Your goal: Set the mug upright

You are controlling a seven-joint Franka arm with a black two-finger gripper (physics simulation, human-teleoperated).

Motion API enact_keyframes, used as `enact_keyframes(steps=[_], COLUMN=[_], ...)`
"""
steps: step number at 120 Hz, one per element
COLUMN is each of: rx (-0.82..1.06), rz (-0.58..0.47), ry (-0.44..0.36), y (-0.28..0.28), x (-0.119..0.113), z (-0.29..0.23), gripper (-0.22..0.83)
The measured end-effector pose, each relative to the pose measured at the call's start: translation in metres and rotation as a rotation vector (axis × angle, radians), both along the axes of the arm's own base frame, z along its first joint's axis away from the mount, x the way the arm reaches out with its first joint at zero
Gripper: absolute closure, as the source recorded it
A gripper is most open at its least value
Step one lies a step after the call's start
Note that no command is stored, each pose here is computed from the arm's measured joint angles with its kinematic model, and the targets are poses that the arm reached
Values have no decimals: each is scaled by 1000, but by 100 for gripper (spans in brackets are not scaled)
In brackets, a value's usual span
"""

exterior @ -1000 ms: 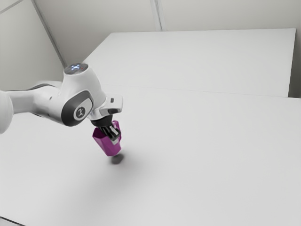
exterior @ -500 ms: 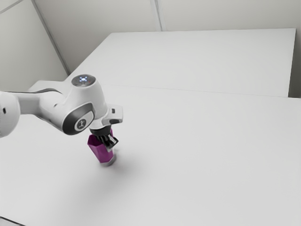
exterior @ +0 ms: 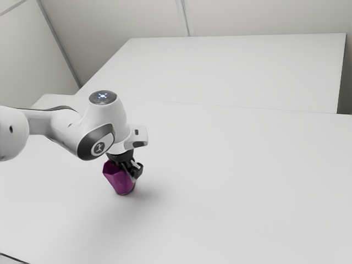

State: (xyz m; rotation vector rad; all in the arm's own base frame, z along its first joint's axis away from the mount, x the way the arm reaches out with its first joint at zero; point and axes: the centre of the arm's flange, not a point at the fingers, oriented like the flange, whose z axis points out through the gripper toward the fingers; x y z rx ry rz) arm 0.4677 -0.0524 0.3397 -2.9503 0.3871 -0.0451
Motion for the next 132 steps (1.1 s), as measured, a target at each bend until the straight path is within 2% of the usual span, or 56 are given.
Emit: enact_keyframes(steps=[23,45,62,86,113,132], rx=[-11,-8,-28,-83,-101,-115], rz=[19,41,84,152,195,211], ry=[-29,-53,-66,-1,42,49], y=[-1,1,-1,-6,-12,-17], x=[2,10,32,56,75,79], z=[16,46,98,146,197,229], gripper=[20,8,4,2,1,0])
